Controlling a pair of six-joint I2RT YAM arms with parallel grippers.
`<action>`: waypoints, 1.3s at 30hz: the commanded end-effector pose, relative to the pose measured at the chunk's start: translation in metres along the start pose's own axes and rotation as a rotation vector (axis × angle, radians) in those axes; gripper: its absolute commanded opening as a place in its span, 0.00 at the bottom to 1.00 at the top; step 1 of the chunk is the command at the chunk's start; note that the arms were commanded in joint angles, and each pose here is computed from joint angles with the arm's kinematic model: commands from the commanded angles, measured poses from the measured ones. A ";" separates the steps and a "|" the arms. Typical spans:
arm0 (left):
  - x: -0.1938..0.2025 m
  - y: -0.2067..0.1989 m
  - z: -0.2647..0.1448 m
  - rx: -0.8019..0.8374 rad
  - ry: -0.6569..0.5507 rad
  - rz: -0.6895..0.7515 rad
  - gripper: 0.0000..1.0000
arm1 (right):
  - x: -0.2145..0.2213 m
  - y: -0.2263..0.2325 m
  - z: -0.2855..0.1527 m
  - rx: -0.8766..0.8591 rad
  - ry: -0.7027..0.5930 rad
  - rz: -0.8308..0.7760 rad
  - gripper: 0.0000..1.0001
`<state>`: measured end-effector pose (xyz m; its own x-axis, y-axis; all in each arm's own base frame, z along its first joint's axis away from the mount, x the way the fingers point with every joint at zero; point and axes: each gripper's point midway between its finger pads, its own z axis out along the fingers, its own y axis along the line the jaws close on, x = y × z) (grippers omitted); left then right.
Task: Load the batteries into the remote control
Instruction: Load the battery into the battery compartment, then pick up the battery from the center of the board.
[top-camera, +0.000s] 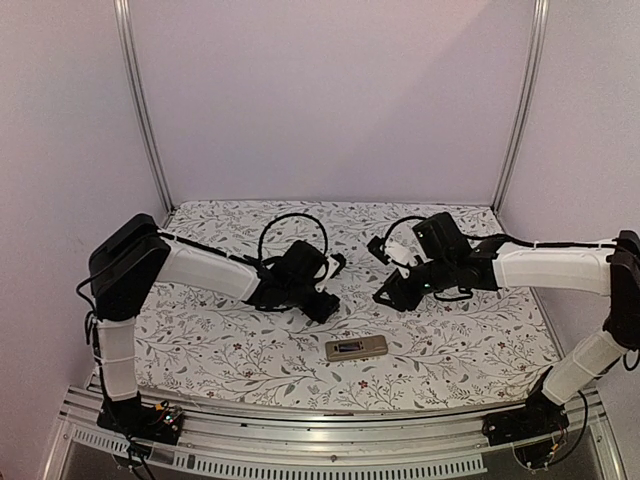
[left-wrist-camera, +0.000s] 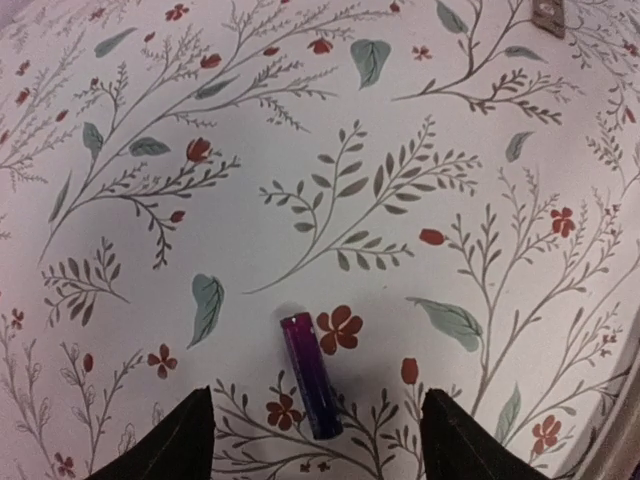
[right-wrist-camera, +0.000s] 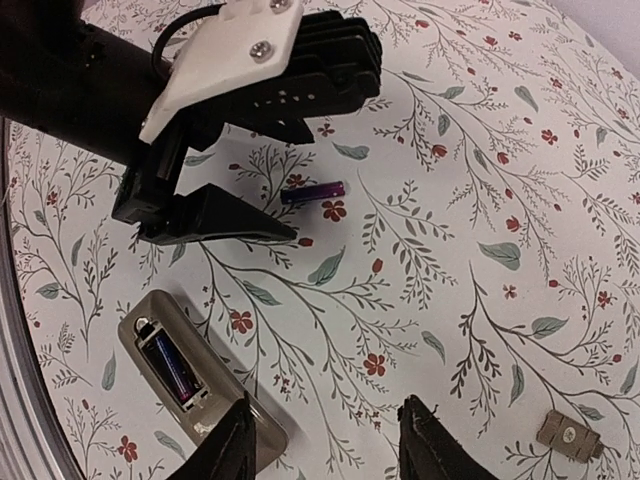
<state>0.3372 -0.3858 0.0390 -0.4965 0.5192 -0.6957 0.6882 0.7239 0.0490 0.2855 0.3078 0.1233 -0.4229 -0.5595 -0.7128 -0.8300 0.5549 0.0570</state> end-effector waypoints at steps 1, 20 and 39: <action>0.040 0.013 0.011 -0.064 0.172 -0.025 0.69 | -0.004 -0.002 -0.015 0.040 -0.053 0.034 0.48; 0.051 0.015 0.016 -0.046 0.170 -0.026 0.00 | -0.006 -0.002 -0.025 0.054 -0.089 0.041 0.48; 0.038 0.014 -0.107 -0.012 -0.055 -0.001 0.00 | 0.037 0.113 0.042 -0.311 0.137 -0.280 0.37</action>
<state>0.2806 -0.3160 0.0887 -0.4647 0.5088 -0.7247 0.6921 0.7192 0.0612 0.2241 0.3597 0.0992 -0.2758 -0.6699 -0.6893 -0.9486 0.3057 0.0824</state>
